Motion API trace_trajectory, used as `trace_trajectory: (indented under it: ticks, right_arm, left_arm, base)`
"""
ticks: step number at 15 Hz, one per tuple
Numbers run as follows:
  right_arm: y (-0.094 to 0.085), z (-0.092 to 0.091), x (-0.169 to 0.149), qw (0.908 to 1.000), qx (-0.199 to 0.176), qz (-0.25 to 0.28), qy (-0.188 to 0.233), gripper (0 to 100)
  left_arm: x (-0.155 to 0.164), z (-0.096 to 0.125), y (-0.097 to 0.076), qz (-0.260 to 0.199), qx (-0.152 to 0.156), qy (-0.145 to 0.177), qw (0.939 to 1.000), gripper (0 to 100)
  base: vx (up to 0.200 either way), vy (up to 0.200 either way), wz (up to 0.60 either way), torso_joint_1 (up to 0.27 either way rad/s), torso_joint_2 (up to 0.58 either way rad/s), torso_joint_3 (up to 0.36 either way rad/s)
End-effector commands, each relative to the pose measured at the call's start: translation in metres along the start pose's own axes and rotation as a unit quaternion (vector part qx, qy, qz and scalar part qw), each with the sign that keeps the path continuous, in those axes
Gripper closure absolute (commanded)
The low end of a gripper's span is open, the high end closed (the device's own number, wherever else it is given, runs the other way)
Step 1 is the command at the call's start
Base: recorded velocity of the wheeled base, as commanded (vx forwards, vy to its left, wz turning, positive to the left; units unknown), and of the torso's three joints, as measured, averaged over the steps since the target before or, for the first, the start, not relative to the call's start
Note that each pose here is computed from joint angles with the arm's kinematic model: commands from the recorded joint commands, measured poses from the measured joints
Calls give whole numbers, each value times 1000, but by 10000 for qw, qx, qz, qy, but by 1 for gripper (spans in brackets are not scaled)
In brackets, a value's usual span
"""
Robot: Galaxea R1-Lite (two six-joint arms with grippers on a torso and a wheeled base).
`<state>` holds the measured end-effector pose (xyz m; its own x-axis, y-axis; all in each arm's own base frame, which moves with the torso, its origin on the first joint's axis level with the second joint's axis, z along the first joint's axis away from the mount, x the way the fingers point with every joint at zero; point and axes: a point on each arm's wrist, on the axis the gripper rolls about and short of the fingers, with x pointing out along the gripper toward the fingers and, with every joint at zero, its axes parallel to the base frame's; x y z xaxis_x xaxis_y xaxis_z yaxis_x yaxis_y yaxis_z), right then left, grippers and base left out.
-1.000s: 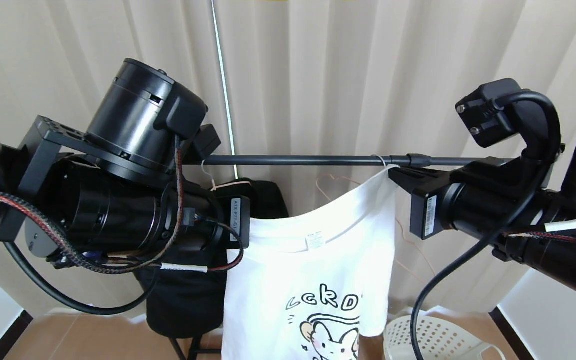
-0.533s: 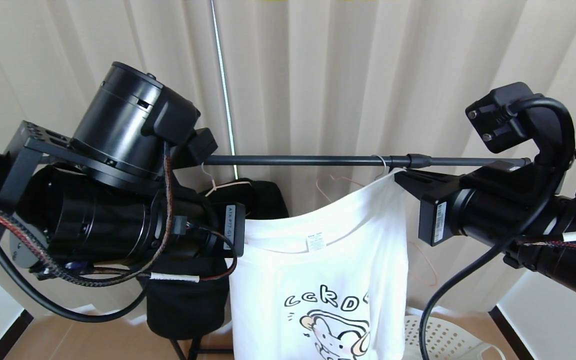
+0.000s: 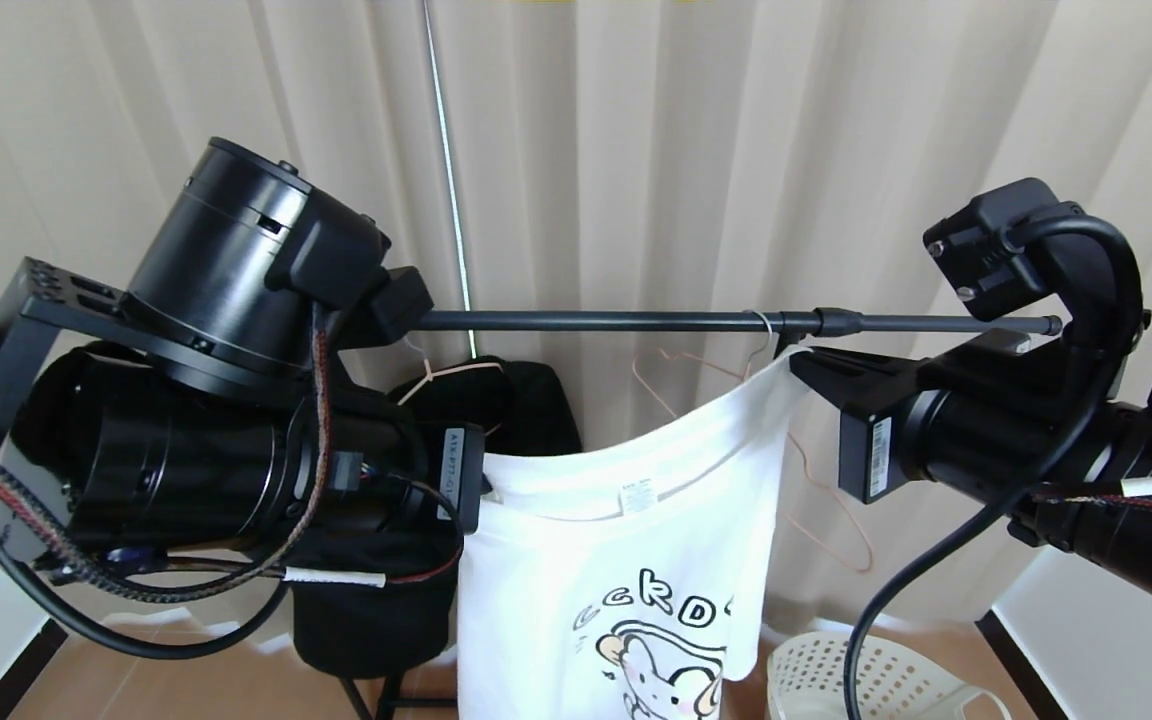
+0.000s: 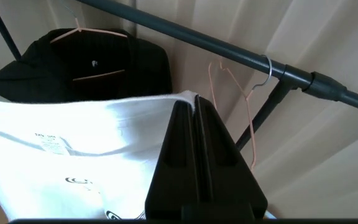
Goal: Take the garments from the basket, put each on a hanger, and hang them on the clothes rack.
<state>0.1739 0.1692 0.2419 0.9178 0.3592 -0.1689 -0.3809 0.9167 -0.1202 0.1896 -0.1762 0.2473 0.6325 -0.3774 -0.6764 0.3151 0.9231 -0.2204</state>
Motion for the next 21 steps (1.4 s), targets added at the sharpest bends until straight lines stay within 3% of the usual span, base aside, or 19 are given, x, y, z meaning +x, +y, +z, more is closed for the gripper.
trace_trajectory:
  ticks: [1, 5, 6, 8, 13, 21]
  right_arm:
    - [0, -1, 0, 10000, -17, 3, 7, 100]
    - [-1, -1, -2, 10000, -48, 3, 7, 100]
    - [-3, -6, -7, 9994, -328, 22, 48, 100]
    - [-5, -11, -13, 9983, -578, 34, 74, 100]
    - [-5, -11, -13, 9982, -593, 34, 74, 100]
    - [-4, -13, -12, 9980, -616, 38, 123, 100]
  left_arm:
    - [0, -3, 0, 1, 27, 42, 10000, 0]
    - [-4, -8, 1, -46, 190, 85, 9998, 0]
    - [-3, -21, 7, -16, 456, 211, 9987, 0]
    - [2, -27, 9, -45, 596, 131, 9981, 0]
    - [3, -28, 10, -43, 606, 97, 9981, 0]
    - [11, -31, 10, 6, 696, 216, 9973, 0]
  base:
    - [0, 0, 0, 0, 0, 0]
    - [0, 0, 0, 0, 0, 0]
    - [0, 0, 0, 0, 0, 0]
    - [0, 0, 0, 0, 0, 0]
    - [0, 0, 0, 0, 0, 0]
    - [0, -200, 0, 4, 8, 4]
